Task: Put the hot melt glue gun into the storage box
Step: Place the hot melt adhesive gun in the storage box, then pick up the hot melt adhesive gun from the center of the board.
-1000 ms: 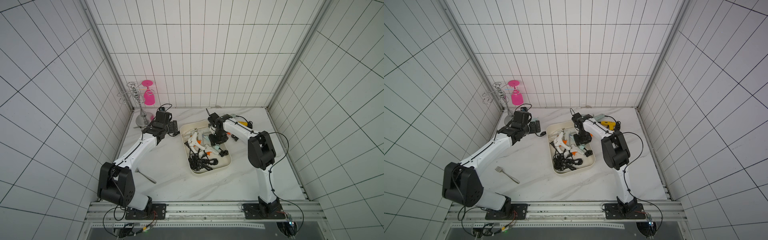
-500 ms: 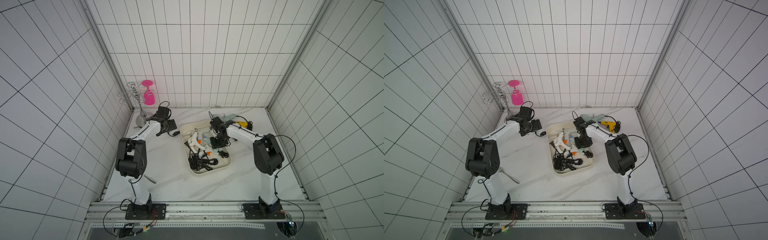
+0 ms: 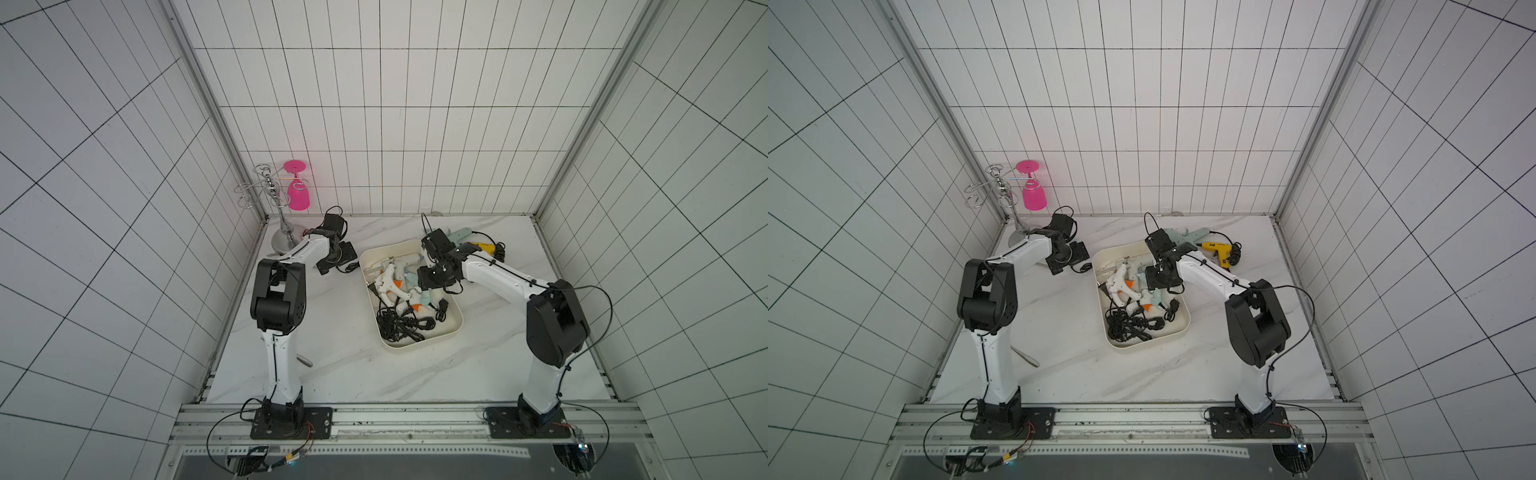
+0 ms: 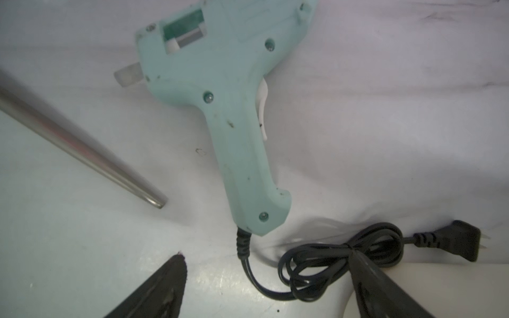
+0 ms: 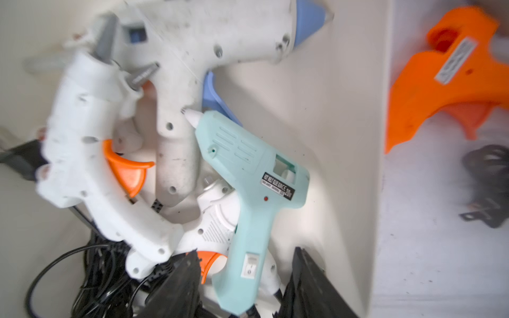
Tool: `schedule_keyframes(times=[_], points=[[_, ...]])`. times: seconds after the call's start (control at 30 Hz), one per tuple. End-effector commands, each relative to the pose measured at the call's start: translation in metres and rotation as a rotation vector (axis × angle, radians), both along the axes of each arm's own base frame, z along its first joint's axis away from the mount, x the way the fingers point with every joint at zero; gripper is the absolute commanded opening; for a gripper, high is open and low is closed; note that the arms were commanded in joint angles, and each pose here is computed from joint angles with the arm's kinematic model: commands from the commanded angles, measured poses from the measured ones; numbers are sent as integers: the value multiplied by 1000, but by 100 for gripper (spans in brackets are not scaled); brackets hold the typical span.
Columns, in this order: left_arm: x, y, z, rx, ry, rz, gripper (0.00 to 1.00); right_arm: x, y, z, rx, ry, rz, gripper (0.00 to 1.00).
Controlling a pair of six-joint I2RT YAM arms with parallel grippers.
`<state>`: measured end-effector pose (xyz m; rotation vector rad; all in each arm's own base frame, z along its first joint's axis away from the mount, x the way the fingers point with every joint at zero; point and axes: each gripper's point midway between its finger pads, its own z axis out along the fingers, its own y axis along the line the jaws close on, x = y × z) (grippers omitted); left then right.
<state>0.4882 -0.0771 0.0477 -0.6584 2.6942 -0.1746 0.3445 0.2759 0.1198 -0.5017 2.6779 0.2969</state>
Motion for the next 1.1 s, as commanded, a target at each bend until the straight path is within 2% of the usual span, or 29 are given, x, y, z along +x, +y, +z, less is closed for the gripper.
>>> schedule_keyframes(times=[0.0,0.13,0.2,0.33,0.4,0.47,0.57,0.73,0.9,1.07], points=[[9,12,-4,47,14,64,92,0,-2,21,20,-51,24,58],[20,24,-10,125,43,115,90,-3,11,22,132,-42,67,58],[24,26,-14,123,66,142,89,-6,15,22,195,-10,75,59],[33,21,-21,103,71,157,83,-4,10,18,226,14,69,59],[32,20,-26,104,94,155,77,-4,6,18,238,25,64,59],[30,21,-30,118,105,151,65,-2,3,17,260,42,57,59],[31,28,-33,174,101,144,51,0,2,17,311,72,53,59],[30,20,-44,157,159,92,29,3,1,15,373,112,51,59],[26,10,-44,111,175,62,15,6,0,16,411,137,46,59],[30,-6,-6,10,79,17,10,5,-5,19,437,142,59,60]])
